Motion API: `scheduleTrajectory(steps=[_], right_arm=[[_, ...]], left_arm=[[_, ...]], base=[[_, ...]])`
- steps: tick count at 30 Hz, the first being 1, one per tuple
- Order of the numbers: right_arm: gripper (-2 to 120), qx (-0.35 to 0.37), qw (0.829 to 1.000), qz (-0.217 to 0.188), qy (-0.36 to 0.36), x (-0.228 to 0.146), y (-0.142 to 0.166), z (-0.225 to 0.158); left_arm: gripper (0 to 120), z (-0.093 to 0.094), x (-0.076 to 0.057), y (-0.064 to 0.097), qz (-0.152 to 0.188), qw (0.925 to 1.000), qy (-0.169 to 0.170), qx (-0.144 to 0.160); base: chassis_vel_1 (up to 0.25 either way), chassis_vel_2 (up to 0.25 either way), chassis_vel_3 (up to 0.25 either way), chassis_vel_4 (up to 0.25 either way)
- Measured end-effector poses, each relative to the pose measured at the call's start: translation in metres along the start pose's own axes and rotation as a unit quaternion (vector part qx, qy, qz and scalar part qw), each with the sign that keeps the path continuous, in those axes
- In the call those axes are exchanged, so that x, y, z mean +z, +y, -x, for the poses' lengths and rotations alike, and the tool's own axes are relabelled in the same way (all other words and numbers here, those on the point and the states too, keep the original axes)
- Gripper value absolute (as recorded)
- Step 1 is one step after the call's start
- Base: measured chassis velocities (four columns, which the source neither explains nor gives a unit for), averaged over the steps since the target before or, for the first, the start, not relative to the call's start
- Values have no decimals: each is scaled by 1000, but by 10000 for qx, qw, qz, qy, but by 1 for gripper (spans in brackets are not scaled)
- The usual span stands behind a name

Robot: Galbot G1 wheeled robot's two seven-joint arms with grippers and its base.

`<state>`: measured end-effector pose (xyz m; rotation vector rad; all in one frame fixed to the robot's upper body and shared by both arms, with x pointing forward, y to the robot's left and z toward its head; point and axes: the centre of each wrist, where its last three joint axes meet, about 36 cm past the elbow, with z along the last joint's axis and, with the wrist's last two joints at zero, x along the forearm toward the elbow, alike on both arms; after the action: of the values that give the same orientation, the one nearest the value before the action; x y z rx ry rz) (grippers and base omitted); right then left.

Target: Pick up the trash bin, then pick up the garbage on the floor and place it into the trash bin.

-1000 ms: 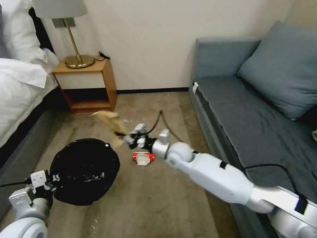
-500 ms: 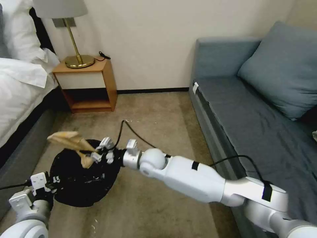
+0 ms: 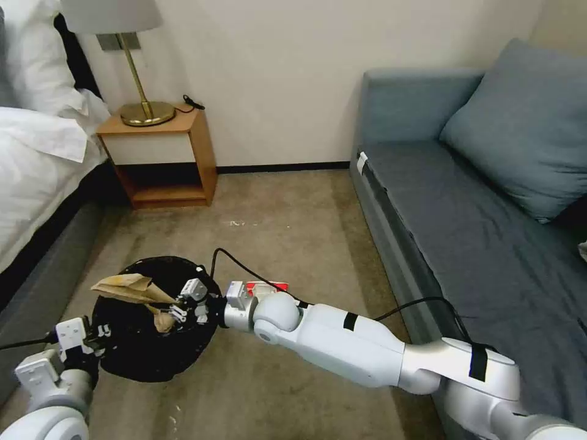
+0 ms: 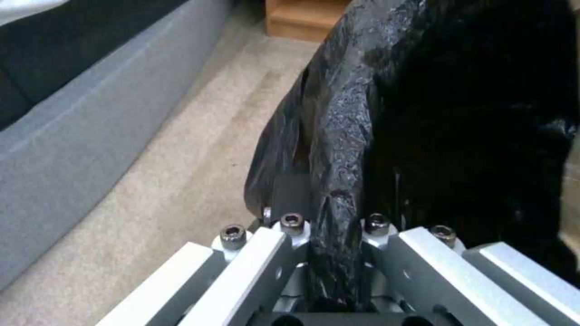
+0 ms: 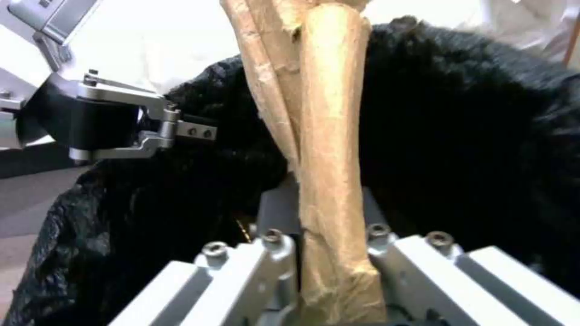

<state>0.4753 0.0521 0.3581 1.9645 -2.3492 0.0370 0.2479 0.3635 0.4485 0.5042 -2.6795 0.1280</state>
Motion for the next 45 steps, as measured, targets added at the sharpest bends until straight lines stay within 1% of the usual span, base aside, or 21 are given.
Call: scheduleTrajectory(steps=[5,7,10,11,13,16,18,19,22,23,24,26,30,33,34,36,37,40,41,43,45], right_arm=[[33,46,10000,0,8,6,0,-7],[35,55,10000,3,4,7,1,-8],[51,91,9999,43,8,12,4,-14],[51,91,9999,43,8,12,4,-14],[63,85,10000,2,50,16,3,-22],[68,87,9999,-26,62,16,2,-26],[80,98,9999,-65,39,13,-2,-33],[80,98,9999,-65,39,13,-2,-33],[94,121,9997,-158,-135,3,-14,-51],[94,121,9997,-158,-135,3,-14,-51],[99,208,9991,-164,-340,-4,-20,-59],[99,279,9983,-163,-477,-7,-24,-63],[100,821,9930,-256,-816,-15,-28,-74],[100,2368,9590,-840,-1309,-27,-22,-88],[100,2368,9590,-840,-1309,-27,-22,-88],[100,3143,9295,-1259,-1463,-30,-19,-103],[100,3143,9295,-1259,-1463,-30,-19,-103],[100,4227,8818,-1589,-1363,-26,2,-126],[100,4540,8671,-1662,-1203,-23,15,-132],[100,4673,8610,-1669,-1115,-20,22,-136],[100,5076,8449,-1483,-805,-6,55,-149]], left_arm=[[3,1,3,-3,-12,10000,39,19],[3,0,3,-4,-8,10000,39,19],[3,-1,5,-3,10,10000,56,4],[3,-1,5,-3,10,10000,56,4],[3,-4,3,-4,-9,10000,26,14],[3,-5,2,-5,-20,10000,14,25],[3,-6,3,-6,-18,10000,17,22],[3,-6,3,-6,-18,10000,17,22],[3,-7,3,-4,-7,10000,29,3],[3,-7,3,-4,-7,10000,29,3],[3,-7,3,-3,3,10000,22,-7],[3,-7,3,-3,7,10000,19,-9],[3,-8,2,-3,14,10000,10,1],[3,-9,2,0,33,10000,16,-13],[3,-9,2,0,33,10000,16,-13],[3,-10,2,2,40,10000,14,-38],[3,-10,2,2,40,10000,14,-38],[3,-11,1,3,41,10000,5,-47],[3,-11,1,4,38,10000,7,-49],[3,-11,1,4,34,10000,8,-53],[3,-12,2,4,26,10000,18,-67]], base=[[0,0,0,0],[0,0,0,0],[0,0,0,0],[0,0,0,0],[0,0,0,0],[0,0,0,0],[0,0,0,0],[0,0,0,0],[0,0,0,0],[0,0,0,0],[0,0,0,0],[0,0,0,0],[0,0,0,0],[0,0,0,0],[0,0,0,0],[0,0,0,0],[0,0,0,0],[0,0,0,0],[0,0,0,0],[0,0,0,0],[0,0,0,0]])
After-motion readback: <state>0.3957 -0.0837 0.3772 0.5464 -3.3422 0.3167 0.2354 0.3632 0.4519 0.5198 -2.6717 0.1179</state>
